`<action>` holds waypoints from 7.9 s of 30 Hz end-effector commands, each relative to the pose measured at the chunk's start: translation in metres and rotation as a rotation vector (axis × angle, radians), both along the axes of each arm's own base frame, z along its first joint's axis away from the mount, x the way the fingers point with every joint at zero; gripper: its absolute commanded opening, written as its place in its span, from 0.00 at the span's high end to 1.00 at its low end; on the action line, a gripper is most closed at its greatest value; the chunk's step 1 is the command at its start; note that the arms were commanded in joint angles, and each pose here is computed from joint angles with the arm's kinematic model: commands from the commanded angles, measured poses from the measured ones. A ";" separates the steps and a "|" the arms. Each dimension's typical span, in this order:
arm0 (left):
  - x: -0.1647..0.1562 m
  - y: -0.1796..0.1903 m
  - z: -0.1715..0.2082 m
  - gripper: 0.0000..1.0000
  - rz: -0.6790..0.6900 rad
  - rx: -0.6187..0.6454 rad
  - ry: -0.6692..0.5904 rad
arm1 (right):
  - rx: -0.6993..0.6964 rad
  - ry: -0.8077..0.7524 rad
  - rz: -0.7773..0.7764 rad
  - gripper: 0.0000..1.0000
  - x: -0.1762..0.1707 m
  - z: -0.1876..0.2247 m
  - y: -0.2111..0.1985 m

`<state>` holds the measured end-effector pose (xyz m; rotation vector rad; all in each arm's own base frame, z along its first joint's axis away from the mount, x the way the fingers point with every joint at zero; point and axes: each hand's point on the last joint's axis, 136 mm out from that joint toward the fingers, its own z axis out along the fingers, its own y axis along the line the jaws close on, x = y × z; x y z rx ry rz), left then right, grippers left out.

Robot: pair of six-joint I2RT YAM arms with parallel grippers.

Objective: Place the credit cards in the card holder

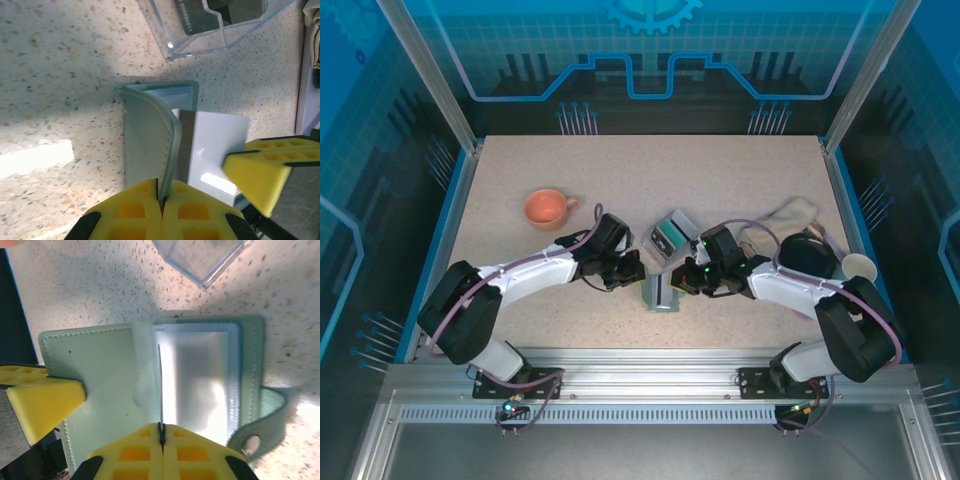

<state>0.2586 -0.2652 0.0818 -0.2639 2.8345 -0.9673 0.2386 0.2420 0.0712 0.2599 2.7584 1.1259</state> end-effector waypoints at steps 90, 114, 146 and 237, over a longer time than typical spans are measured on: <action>-0.014 0.046 -0.062 0.62 0.081 0.103 0.040 | -0.018 -0.039 0.083 1.00 0.004 0.001 0.032; -0.022 0.044 -0.088 0.78 0.041 0.129 0.096 | -0.100 0.043 0.167 1.00 -0.010 -0.056 0.039; -0.025 0.045 -0.094 0.83 0.038 0.150 0.118 | -0.048 0.044 0.172 1.00 -0.012 -0.060 0.045; -0.023 0.047 -0.089 0.86 0.024 0.172 0.094 | -0.133 -0.031 0.141 1.00 0.004 -0.018 0.024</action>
